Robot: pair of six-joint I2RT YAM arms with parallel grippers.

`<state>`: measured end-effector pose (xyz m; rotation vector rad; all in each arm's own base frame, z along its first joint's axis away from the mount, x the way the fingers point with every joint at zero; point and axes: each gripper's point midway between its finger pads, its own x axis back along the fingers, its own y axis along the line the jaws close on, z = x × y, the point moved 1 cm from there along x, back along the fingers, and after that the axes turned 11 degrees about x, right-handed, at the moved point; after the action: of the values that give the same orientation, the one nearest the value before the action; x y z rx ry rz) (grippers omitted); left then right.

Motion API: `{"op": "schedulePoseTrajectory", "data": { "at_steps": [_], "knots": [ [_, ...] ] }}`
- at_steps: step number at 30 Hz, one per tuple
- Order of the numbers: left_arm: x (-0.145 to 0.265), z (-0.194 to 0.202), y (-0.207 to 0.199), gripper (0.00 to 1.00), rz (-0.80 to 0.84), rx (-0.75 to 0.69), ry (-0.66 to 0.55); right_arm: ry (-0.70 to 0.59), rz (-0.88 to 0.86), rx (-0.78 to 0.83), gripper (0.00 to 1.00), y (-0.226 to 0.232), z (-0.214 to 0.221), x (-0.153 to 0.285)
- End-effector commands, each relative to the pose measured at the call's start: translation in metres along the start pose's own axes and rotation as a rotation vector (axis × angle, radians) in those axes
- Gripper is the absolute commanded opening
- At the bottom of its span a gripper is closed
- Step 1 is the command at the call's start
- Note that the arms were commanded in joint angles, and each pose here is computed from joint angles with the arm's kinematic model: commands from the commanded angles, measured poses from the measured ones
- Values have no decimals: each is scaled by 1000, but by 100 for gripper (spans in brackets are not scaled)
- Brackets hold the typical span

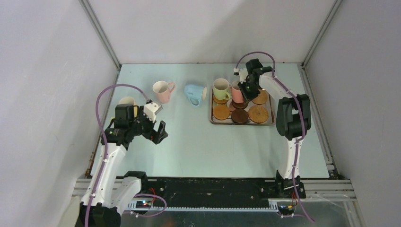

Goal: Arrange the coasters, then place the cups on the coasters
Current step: Place the cup on the coaster.

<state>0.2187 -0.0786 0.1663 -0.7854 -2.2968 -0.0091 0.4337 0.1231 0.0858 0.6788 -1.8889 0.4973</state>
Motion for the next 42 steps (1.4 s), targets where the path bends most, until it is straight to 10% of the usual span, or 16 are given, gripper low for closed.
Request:
{"op": "schedulePoseTrajectory", "data": {
  "at_steps": [1,15,42],
  "knots": [
    [3,-7,-3,98,17,-30,-31,-121,30,27,0,-2,-25,40],
    [3,-7,-3,98,21,-32,-31,-211,17,4,0,-6,-32,68],
    [5,-7,-4,98,22,-38,-39,11,-14,43,0,-5,4,17]
  ]
}}
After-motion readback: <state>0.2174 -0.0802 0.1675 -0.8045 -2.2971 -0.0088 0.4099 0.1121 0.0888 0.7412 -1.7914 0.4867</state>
